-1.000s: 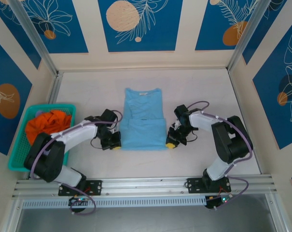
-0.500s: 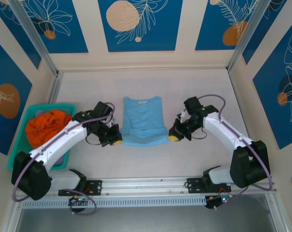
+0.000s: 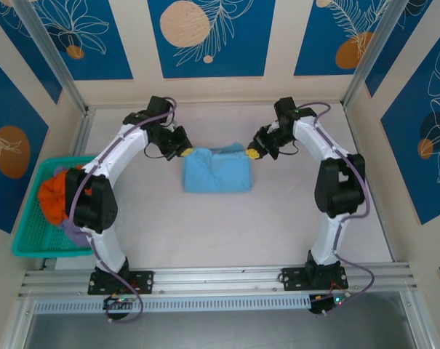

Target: Fold and stack the t-shirts

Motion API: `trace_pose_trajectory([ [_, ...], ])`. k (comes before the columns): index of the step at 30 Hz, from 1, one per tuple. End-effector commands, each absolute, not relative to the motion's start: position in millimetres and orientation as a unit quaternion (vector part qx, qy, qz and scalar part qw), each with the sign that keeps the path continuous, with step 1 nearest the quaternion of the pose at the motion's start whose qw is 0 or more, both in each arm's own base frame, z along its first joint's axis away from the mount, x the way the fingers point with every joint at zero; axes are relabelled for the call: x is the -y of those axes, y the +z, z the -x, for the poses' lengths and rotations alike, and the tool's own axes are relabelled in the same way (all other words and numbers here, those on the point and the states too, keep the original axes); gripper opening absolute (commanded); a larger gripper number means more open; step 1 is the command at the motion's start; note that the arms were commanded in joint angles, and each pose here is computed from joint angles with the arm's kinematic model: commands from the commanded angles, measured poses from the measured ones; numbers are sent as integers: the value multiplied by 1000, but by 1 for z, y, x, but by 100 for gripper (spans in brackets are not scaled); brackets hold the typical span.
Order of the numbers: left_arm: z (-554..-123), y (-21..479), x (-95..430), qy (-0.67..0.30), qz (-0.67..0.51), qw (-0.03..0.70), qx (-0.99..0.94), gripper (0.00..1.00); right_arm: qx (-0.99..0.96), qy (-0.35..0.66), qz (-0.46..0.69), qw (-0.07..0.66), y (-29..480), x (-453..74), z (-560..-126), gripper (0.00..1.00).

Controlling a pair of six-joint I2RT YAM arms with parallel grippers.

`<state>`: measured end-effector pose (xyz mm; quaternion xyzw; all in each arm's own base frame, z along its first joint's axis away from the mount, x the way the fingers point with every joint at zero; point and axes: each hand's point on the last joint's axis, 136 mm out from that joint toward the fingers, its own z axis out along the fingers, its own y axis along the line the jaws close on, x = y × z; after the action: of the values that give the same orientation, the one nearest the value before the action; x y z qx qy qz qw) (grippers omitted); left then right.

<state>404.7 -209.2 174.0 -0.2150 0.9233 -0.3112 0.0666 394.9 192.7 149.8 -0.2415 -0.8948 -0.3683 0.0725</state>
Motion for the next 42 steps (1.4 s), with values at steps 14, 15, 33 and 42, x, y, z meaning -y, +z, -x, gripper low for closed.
trace_pose_trajectory([
  [14, -562, 142, 136, -305, 317, 151, -885, 84, 826, -353, 427, 106, 100, -148, -517, 62],
  [15, -561, 154, 138, -301, 307, 166, -888, 84, 833, -352, 415, 95, 109, -149, -513, 61],
  [33, -435, 46, 248, -282, 147, 37, -948, 43, 876, -327, 307, 177, 38, -263, -391, 21],
  [42, -327, -4, 211, -227, 100, -56, -967, 42, 893, -270, 283, 223, -3, -243, -322, 17],
])
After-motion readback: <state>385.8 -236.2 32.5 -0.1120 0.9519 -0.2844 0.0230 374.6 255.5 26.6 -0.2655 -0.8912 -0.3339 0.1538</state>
